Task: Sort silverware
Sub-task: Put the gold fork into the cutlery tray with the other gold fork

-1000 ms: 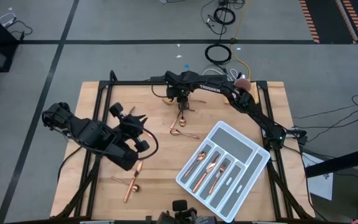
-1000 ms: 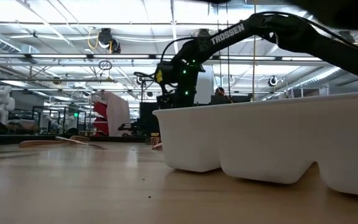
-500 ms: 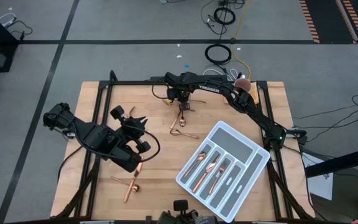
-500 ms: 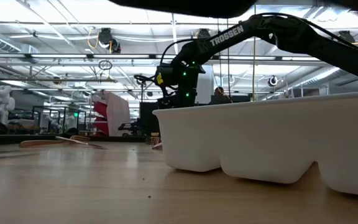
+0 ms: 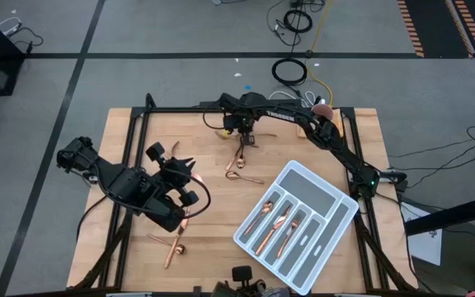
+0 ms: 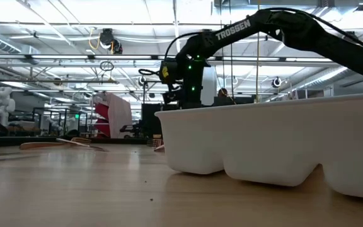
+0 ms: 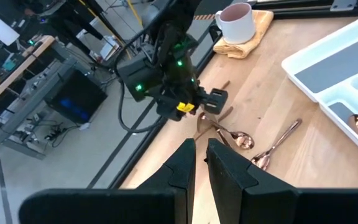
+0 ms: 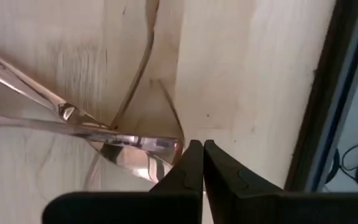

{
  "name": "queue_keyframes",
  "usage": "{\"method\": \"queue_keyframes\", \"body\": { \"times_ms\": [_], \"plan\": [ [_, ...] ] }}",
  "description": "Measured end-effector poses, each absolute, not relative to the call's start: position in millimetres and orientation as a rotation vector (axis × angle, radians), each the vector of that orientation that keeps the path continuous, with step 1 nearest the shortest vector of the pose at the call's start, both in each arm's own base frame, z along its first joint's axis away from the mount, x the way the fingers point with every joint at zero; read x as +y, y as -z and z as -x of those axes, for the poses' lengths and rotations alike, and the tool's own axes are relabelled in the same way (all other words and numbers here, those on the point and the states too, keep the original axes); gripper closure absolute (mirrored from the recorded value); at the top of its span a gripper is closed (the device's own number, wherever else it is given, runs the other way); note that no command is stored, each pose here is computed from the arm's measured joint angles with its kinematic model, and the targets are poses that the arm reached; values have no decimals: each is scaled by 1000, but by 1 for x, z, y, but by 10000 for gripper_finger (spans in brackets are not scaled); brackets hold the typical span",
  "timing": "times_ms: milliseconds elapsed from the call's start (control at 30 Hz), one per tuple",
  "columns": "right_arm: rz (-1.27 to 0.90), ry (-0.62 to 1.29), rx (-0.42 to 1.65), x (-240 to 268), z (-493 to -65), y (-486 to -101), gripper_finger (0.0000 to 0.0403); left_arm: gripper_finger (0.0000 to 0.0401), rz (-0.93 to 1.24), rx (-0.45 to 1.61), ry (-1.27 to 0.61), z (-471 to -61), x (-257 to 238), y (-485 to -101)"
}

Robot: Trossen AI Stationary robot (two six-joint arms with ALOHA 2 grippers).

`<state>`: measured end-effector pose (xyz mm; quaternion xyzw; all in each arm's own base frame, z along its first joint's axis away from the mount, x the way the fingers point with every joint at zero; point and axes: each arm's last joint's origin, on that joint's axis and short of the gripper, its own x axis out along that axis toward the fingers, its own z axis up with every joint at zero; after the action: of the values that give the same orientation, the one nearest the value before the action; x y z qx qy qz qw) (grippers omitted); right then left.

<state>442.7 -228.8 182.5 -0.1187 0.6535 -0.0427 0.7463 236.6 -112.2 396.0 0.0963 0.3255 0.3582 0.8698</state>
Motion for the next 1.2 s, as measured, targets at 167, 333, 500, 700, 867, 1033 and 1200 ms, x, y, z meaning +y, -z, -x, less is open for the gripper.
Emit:
{"method": "queue_keyframes", "body": {
  "times_ms": [167,333,500,700,867,1033,1200],
  "plan": [
    [326,72,1424,-228,-445,-184,397,353,-195,678,-744,-236,-114,-396],
    [405,17,1376,-217,-455,-184,344,353,-174,669,-746,-235,-115,-396],
    [512,45,1399,-210,-463,-179,280,353,-171,677,-725,-233,-119,-395],
    [484,5,1475,-212,-459,-162,272,353,-165,689,-704,-232,-122,-395],
    [469,9,1461,-215,-461,-153,287,353,-167,692,-688,-230,-125,-395],
    [413,39,1445,-215,-462,-152,299,353,-171,690,-677,-228,-128,-395],
    [306,91,1409,-218,-462,-153,323,353,-173,689,-672,-228,-129,-395]
  ]
}}
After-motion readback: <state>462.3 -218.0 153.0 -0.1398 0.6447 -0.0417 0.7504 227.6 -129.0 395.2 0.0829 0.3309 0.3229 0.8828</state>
